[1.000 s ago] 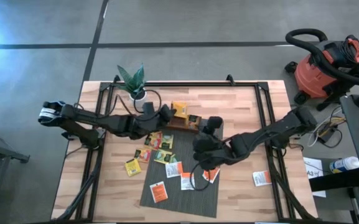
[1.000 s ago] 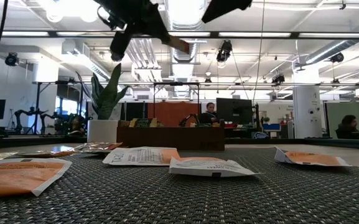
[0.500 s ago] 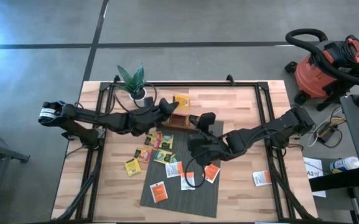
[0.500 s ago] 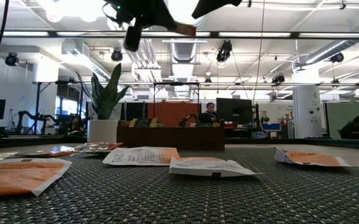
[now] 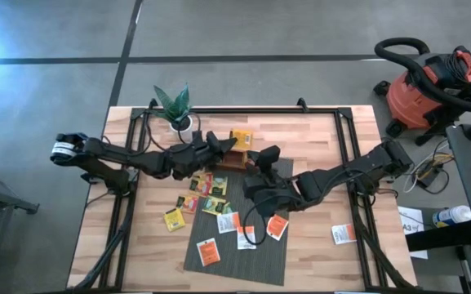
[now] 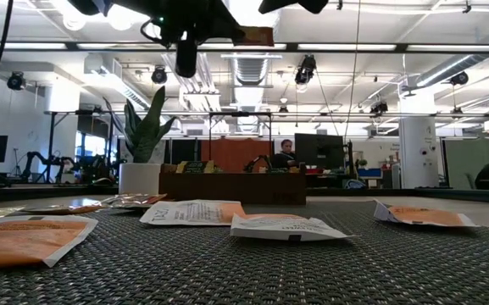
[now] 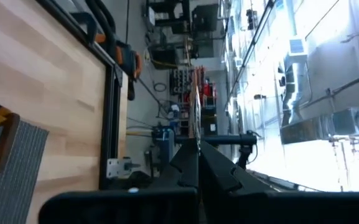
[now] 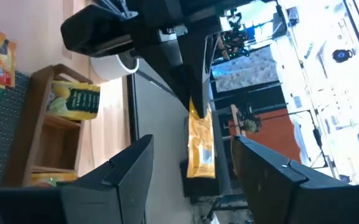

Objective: Pick & Place Tea
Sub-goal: Put the orange tea bag into the right compartment of the wooden organizer

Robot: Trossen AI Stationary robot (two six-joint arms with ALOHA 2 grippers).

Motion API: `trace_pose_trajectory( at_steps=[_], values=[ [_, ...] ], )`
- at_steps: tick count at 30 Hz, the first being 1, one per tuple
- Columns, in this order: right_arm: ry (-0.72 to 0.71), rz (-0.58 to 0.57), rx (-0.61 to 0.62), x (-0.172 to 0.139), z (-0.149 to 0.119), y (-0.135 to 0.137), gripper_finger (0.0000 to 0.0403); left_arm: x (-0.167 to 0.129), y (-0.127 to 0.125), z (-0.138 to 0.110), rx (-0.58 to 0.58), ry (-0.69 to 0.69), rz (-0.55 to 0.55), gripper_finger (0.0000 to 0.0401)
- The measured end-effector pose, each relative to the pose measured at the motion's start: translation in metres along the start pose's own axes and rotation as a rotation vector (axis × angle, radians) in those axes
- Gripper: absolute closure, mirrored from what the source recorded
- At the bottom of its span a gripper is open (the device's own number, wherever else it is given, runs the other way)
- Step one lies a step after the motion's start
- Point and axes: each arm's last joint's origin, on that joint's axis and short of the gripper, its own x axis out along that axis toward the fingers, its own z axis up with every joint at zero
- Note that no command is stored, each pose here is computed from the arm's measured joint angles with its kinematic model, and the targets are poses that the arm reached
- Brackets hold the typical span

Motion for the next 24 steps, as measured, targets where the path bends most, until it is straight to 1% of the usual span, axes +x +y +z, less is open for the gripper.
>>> trace_pose_trajectory(
  at_steps=[5, 16, 22, 24],
  values=[
    [0.013, -0.003, -0.043, 0.004, -0.002, -0.001, 0.0188, 0.002, 0.0, -0.003, -0.022, 0.053, 0.0, 0.0401],
    [0.07, -0.02, -0.041, 0.024, -0.01, -0.008, 0.0192, 0.001, -0.003, -0.007, -0.015, 0.112, -0.011, 0.0401],
    [0.093, -0.027, -0.047, 0.032, -0.013, -0.011, 0.0224, 0.002, -0.003, -0.007, -0.008, 0.11, -0.012, 0.0401],
    [0.08, -0.002, -0.055, 0.032, -0.012, -0.01, 0.0239, 0.002, -0.003, -0.007, -0.006, 0.108, -0.012, 0.0401]
  ],
)
